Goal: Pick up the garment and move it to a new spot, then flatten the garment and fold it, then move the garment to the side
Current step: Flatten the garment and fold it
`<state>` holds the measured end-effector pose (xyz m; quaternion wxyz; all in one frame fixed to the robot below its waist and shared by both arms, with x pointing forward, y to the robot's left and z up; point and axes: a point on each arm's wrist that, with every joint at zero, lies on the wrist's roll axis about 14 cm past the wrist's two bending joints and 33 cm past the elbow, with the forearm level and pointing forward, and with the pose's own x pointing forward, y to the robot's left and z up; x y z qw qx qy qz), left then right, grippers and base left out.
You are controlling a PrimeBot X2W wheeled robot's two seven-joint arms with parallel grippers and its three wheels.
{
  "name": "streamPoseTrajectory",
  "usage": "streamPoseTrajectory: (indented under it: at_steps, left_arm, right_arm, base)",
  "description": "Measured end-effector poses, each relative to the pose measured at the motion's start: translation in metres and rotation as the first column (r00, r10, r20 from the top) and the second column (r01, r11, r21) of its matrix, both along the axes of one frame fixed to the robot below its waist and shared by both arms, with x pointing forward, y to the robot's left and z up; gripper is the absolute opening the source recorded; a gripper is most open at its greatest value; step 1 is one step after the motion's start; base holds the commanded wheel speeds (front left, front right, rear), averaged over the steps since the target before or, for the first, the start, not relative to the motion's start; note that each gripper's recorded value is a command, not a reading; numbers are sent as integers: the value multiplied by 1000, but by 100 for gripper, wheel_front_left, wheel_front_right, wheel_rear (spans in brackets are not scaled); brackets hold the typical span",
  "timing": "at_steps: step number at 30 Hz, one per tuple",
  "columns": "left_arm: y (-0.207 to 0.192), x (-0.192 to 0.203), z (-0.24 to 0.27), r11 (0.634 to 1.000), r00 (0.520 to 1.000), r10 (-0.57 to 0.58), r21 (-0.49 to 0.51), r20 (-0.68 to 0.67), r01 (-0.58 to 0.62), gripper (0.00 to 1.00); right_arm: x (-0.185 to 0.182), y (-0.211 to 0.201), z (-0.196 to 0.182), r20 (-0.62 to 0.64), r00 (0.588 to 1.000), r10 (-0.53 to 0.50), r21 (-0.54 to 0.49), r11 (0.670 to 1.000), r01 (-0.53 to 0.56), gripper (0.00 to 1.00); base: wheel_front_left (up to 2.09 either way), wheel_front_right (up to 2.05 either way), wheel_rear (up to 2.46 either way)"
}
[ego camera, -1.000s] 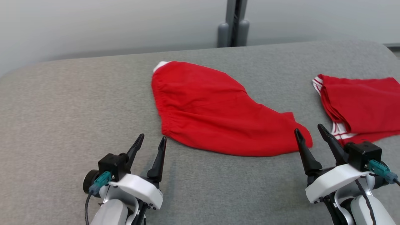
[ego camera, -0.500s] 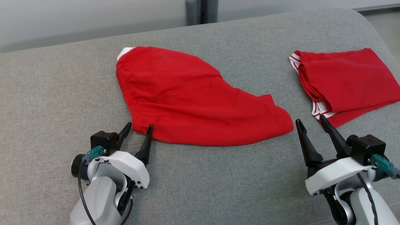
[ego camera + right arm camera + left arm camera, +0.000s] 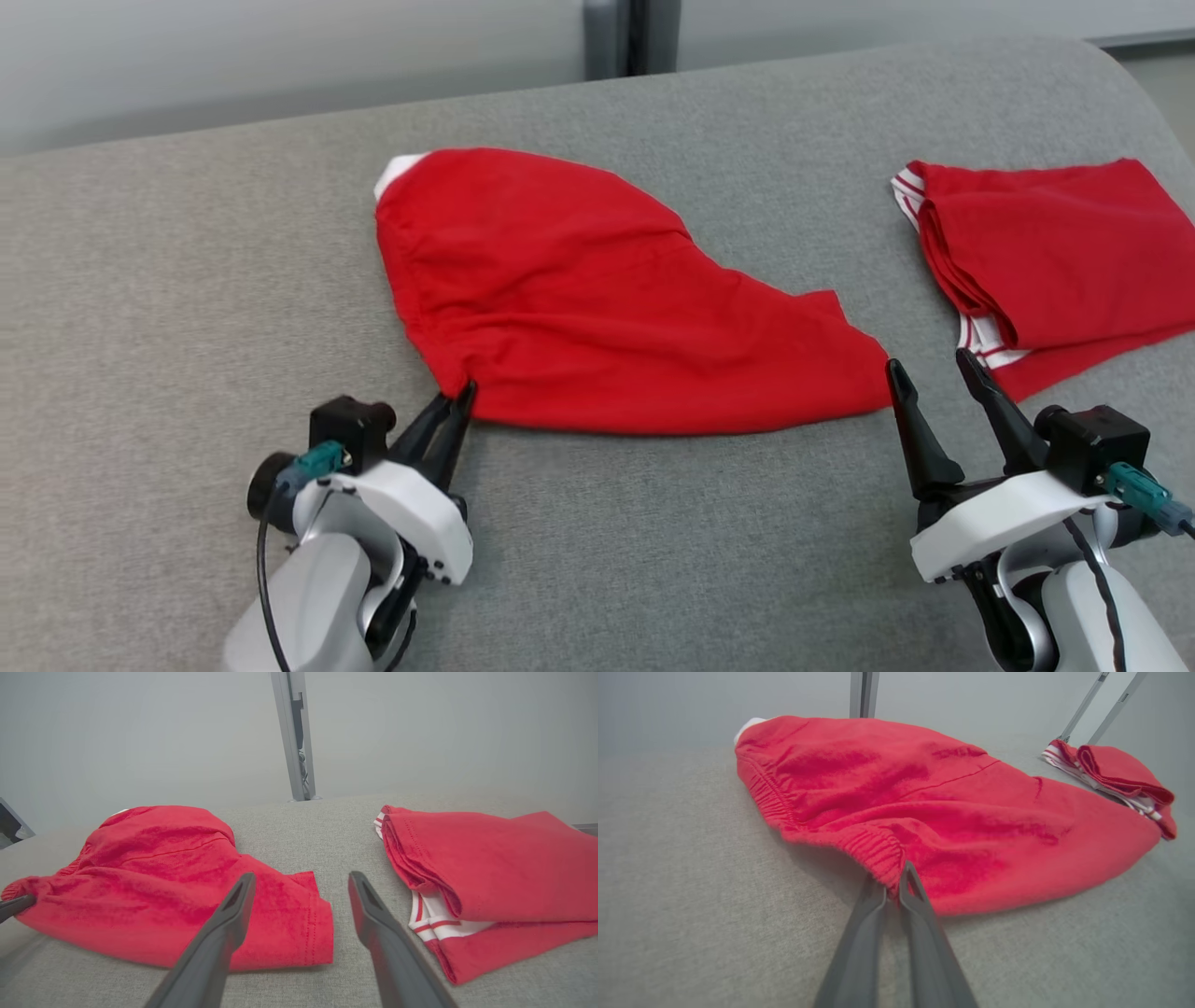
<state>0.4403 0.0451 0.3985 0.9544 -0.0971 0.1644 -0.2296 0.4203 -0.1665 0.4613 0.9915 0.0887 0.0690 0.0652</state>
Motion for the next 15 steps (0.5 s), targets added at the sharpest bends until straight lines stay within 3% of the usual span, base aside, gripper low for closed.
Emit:
streamPoseTrajectory:
  at_steps: [10, 15]
  left_arm:
    - [5, -52, 16, 997, 997, -77, -14, 30, 78, 0]
    - [14, -58, 43, 993, 996, -75, -87, 36, 78, 0]
  right_arm:
    - [3, 23, 13, 41, 997, 58, 17, 998, -58, 100]
    - [5, 36, 15, 47, 995, 89, 25, 996, -90, 100]
  base:
    - [0, 0, 0]
    - [0, 0, 0]
